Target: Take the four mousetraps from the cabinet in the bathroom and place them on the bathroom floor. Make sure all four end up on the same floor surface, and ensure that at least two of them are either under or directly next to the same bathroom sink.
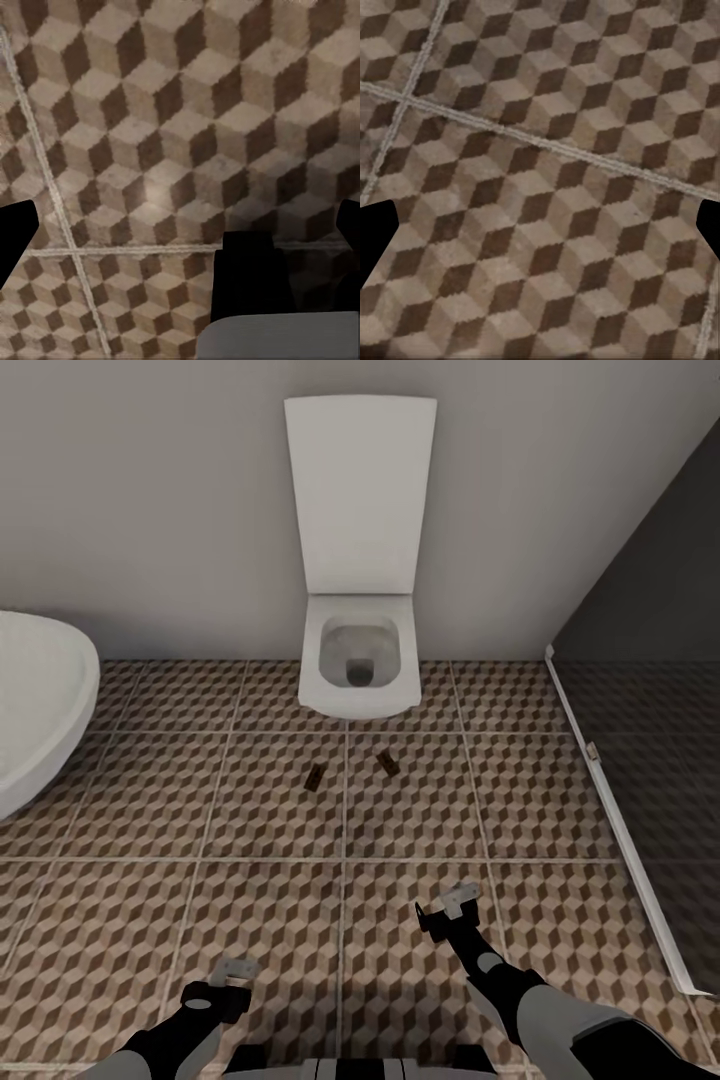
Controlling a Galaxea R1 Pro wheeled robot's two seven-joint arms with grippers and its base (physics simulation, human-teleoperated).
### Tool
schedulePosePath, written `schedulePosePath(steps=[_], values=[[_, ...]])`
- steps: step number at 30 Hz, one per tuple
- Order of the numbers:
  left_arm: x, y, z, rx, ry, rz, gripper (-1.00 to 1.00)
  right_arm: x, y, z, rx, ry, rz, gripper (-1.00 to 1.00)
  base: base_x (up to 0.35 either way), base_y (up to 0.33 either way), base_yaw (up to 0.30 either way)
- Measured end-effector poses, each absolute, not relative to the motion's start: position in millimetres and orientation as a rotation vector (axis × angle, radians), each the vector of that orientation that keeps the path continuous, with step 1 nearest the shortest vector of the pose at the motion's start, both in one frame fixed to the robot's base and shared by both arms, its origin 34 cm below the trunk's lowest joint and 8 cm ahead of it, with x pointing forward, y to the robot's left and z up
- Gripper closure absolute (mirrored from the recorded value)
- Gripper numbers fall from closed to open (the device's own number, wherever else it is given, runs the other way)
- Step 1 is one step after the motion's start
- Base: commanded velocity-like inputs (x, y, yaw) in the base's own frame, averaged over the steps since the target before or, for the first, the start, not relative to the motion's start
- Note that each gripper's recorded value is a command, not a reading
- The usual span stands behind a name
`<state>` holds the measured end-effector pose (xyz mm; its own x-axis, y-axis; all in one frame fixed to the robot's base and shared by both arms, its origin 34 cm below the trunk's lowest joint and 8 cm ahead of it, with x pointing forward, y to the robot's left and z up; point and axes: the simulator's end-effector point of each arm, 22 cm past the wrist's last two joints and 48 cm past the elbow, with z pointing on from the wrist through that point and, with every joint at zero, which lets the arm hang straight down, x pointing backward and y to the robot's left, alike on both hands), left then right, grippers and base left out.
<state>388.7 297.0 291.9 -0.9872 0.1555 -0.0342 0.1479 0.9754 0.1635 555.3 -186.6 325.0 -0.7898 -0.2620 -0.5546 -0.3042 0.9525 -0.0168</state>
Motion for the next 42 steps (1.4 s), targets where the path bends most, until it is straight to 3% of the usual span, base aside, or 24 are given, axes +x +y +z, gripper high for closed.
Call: schedulePosePath(steps=[25,42], values=[[372.4,292.2,337.2,0.24,3.101,0.238,-1.0,515.1,-248.2,365.2,-0.419,2.54,0.019,-1.0,0.0,0.0,0.0],[315.6,291.7,369.8,0.254,3.173,0.234,-1.0,476.0,-250.6,392.4,-0.419,2.563,0.032,-1.0,0.0,0.0,0.0]])
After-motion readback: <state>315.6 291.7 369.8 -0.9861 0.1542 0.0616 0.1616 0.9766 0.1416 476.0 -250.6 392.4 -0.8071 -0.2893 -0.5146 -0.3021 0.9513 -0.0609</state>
